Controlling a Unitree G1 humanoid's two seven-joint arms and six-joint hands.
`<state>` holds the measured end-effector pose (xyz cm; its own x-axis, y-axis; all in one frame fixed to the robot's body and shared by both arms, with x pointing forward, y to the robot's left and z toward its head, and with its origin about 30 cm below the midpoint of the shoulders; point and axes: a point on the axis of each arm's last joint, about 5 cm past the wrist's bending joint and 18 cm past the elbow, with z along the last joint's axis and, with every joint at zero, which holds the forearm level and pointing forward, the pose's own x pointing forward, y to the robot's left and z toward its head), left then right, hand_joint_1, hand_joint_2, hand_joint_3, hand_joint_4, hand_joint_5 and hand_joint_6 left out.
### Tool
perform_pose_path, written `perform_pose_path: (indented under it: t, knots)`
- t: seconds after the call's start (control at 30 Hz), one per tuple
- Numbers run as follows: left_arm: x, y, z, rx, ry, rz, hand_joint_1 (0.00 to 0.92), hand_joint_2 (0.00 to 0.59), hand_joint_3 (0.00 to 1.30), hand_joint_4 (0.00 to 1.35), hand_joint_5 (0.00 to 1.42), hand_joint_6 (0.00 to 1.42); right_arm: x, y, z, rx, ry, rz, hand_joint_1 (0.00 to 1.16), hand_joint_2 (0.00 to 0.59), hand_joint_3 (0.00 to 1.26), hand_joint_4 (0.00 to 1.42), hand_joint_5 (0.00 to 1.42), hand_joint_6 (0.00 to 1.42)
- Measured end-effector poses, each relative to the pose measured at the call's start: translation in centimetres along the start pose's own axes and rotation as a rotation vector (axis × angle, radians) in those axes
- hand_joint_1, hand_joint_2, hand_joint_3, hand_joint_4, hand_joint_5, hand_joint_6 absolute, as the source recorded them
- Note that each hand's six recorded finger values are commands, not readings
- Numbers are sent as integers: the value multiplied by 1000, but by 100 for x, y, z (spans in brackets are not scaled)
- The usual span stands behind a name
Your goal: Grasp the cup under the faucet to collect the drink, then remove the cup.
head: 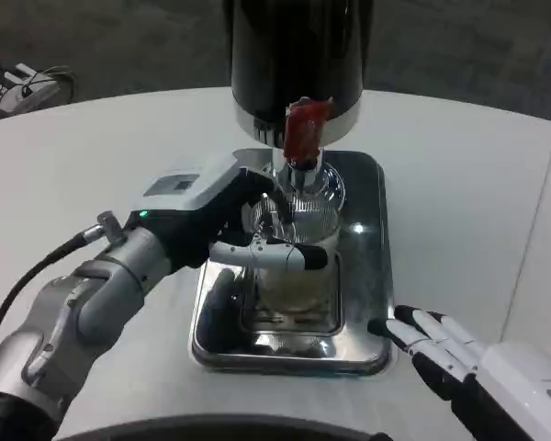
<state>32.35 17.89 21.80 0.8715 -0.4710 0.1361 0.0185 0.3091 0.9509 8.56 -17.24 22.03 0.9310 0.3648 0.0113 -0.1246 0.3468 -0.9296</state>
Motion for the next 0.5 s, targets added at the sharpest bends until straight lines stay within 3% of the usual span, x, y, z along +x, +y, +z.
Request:
perform_pose_path:
  t: [0.2, 0.5]
  knots:
    - [5, 16, 0, 6, 4, -18, 85, 44, 526, 376, 621, 953, 2, -4, -1, 9, -12, -4, 356, 431, 86, 1, 4, 186]
    - [-2, 26, -10, 7, 4, -17, 74, 46, 513, 331, 589, 933, 8, -11, -7, 10, -7, -3, 359, 428, 94, 1, 4, 190]
